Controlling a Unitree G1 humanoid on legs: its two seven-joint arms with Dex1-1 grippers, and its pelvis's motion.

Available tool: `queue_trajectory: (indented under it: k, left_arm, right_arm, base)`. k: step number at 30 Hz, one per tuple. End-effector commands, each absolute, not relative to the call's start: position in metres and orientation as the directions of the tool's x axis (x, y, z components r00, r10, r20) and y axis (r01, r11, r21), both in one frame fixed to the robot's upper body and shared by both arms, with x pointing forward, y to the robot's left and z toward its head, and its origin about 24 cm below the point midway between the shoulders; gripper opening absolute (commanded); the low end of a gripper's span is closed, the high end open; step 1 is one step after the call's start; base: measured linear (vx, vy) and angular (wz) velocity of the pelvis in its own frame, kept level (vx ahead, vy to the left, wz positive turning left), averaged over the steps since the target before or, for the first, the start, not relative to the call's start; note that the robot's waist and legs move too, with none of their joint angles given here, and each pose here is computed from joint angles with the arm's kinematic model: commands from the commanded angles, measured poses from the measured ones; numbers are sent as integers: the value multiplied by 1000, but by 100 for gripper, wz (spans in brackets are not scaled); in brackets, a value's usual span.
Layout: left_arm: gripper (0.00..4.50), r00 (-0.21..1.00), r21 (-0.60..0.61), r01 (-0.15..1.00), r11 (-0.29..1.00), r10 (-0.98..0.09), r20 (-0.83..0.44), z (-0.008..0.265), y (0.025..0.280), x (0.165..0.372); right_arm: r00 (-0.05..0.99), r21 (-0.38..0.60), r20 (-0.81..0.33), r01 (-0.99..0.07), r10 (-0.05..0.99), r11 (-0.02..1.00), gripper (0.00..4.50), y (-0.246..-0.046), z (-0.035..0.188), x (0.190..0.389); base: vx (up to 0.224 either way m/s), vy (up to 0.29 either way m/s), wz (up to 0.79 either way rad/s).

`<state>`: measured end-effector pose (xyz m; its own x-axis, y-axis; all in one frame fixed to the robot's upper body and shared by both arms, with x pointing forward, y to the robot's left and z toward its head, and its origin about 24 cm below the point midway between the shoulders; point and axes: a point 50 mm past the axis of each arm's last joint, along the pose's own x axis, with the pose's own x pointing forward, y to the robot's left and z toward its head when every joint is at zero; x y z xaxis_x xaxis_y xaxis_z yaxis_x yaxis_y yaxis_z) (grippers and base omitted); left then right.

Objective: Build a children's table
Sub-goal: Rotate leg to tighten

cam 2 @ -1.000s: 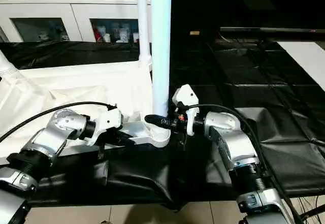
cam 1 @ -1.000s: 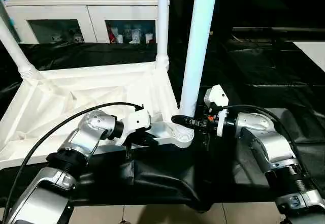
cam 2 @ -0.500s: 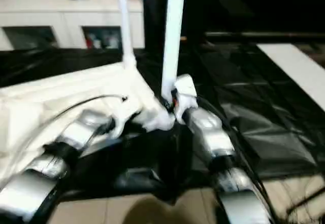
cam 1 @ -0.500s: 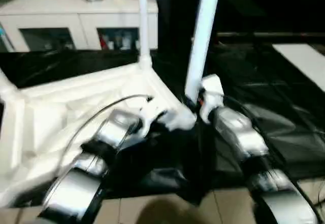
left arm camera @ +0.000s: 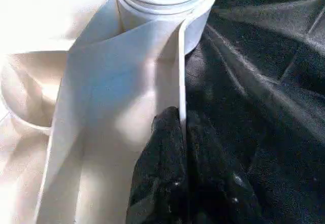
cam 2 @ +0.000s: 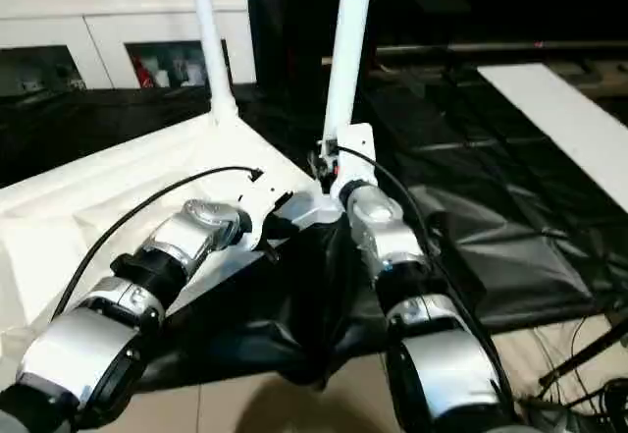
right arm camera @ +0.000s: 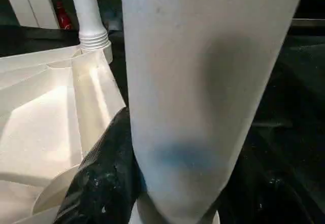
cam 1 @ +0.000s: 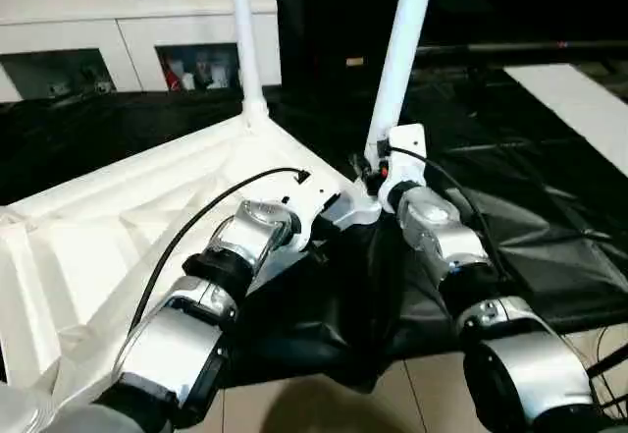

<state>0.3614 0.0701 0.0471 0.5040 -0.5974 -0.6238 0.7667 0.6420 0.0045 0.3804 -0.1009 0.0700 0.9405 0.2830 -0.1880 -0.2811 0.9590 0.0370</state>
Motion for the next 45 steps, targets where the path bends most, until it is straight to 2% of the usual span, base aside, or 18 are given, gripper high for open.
queue_trajectory:
  k: [1, 4, 7, 8, 9, 17, 19, 24, 25, 27, 31, 34, 39, 41, 45]
  left_arm:
    - [0, 539, 36, 726, 687, -535, -651, 45, 87, 365]
    - [0, 537, 43, 733, 679, -539, -649, 46, 88, 366]
    - [0, 540, 53, 737, 673, -541, -644, 46, 89, 366]
    - [0, 541, 55, 739, 671, -543, -643, 47, 90, 366]
    - [0, 540, 58, 742, 668, -544, -642, 47, 91, 366]
    - [0, 525, 53, 761, 646, -567, -634, 48, 93, 366]
    - [0, 517, 53, 773, 632, -578, -631, 48, 93, 366]
    - [0, 473, 60, 827, 559, -636, -610, 51, 90, 363]
    - [0, 433, 58, 862, 503, -674, -598, 53, 89, 361]
    - [0, 405, 40, 876, 481, -688, -602, 53, 91, 358]
    - [0, 281, 29, 945, 327, -760, -586, 56, 98, 347]
    - [0, 237, 32, 962, 270, -776, -584, 57, 102, 343]
    - [0, 84, 7, 995, 98, -816, -572, 61, 111, 326]
    - [0, 69, 14, 997, 74, -816, -573, 61, 112, 324]
    - [0, 40, 17, 999, 37, -828, -559, 65, 114, 320]
  right_arm:
    - [882, 19, -434, -194, 183, 981, 184, -123, 12, 358]
    - [886, 38, -397, -245, 239, 969, 184, -117, 16, 360]
    - [892, 97, -343, -277, 294, 956, 184, -110, 22, 362]
    - [893, 109, -329, -286, 306, 952, 240, -109, 24, 362]
    - [896, 112, -314, -293, 314, 950, 254, -108, 27, 363]
    - [889, 148, -244, -360, 387, 921, 306, -104, 37, 366]
    - [884, 160, -221, -385, 413, 909, 332, -105, 40, 367]
    - [838, 143, -165, -502, 521, 853, 375, -106, 48, 364]
    - [814, 118, -152, -547, 560, 828, 388, -110, 51, 361]
    - [784, 83, -148, -598, 603, 797, 395, -115, 54, 358]
    - [668, 28, -172, -732, 724, 681, 395, -132, 56, 340]
    - [623, 9, -172, -774, 763, 633, 395, -138, 58, 333]
    - [521, -34, -144, -852, 841, 522, 395, -143, 64, 316]
    - [503, -42, -152, -863, 851, 503, 395, -143, 63, 314]
    - [390, -67, -212, -921, 896, 385, 395, -140, 60, 301]
  base:
    - [0, 0, 0]
    - [0, 0, 0]
    - [0, 0, 0]
    - [0, 0, 0]
    - [0, 0, 0]
    - [0, 0, 0]
    - [0, 0, 0]
    - [0, 0, 0]
    - [0, 0, 0]
    - [0, 0, 0]
    - [0, 0, 0]
    - [0, 0, 0]
    - [0, 0, 0]
    - [0, 0, 0]
    - [0, 0, 0]
